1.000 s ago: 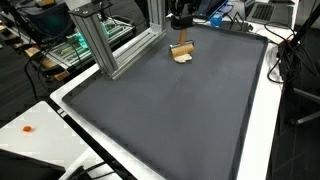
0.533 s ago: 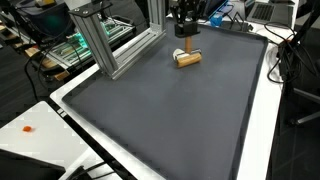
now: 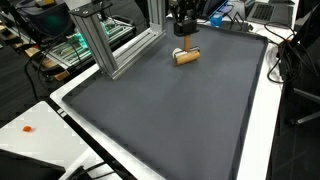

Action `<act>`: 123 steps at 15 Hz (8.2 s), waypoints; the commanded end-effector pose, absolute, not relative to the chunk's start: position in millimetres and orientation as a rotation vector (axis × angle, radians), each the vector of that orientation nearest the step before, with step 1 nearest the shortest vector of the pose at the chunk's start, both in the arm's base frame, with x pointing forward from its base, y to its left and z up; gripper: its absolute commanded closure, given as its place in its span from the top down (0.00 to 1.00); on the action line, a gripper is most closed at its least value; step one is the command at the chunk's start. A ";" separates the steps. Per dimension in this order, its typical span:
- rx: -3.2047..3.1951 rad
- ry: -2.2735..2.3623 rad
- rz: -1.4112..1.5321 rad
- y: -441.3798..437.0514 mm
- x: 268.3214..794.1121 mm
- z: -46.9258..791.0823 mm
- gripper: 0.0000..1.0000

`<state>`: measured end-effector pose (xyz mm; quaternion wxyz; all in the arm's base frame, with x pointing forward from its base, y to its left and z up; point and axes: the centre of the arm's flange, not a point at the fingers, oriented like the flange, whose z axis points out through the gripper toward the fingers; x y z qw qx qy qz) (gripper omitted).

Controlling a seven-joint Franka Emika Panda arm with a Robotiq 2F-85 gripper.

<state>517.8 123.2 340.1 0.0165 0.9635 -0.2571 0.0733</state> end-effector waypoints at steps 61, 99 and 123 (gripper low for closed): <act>2.995 -0.549 -0.061 140.2 480.4 303.5 0.22; 3.096 -0.370 -0.064 136.6 444.7 396.3 0.22; 3.170 0.098 0.117 125.8 303.6 504.4 0.22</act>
